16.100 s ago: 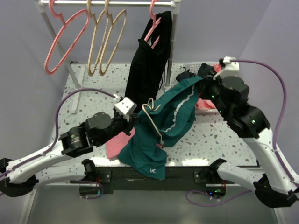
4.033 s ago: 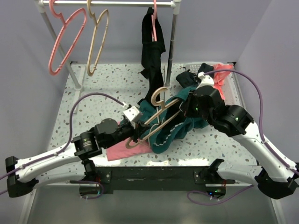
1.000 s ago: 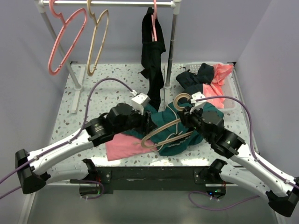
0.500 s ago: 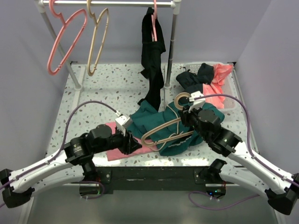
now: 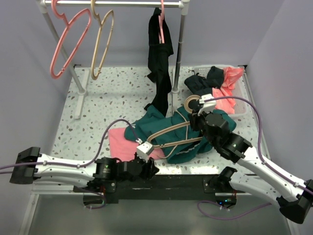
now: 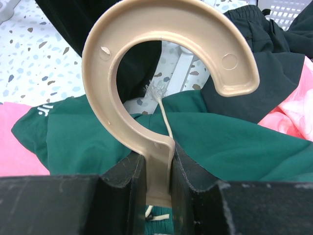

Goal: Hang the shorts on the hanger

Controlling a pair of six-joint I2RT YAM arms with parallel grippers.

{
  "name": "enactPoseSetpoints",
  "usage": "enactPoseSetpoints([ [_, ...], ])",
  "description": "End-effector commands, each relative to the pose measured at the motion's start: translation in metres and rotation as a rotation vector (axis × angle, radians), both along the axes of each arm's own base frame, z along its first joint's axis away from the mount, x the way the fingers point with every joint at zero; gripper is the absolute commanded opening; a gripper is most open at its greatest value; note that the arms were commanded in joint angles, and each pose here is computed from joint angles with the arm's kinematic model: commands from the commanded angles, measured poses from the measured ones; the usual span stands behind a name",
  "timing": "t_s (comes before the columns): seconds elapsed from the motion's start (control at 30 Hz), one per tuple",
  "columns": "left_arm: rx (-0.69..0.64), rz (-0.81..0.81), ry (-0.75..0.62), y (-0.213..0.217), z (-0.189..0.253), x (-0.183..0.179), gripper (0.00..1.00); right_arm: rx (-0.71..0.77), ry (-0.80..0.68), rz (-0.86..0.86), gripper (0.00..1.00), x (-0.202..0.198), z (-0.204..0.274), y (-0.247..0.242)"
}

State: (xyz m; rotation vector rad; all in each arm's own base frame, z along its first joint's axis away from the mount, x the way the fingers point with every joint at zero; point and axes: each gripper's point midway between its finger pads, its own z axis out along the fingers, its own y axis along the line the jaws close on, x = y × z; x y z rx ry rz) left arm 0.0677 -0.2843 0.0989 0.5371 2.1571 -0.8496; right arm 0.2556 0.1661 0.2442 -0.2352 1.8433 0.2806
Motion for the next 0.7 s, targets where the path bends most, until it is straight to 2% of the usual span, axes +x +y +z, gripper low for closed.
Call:
enactPoseSetpoints([
  [0.0,-0.171,0.163,-0.115,-0.035,0.03,0.032,0.52,0.067,-0.07,-0.05,0.0,0.004,0.036,-0.006],
  [0.17,-0.165,0.149,-0.118,-0.062,0.016,0.032,0.54,0.073,-0.071,-0.043,0.0,0.002,0.039,-0.007],
  [0.27,-0.159,0.167,-0.103,-0.068,0.007,0.033,0.51,0.082,-0.075,-0.041,0.0,0.001,0.041,-0.007],
  [0.43,-0.177,0.186,-0.157,-0.074,0.011,0.04,0.49,0.086,-0.07,-0.039,0.0,0.0,0.039,-0.007],
  [0.63,-0.158,0.256,-0.174,-0.078,0.005,0.051,0.49,0.094,-0.074,-0.033,0.0,0.0,0.042,-0.005],
  [0.67,-0.121,0.273,-0.175,-0.074,-0.003,0.053,0.49,0.093,-0.073,-0.035,0.0,0.0,0.042,-0.006],
])
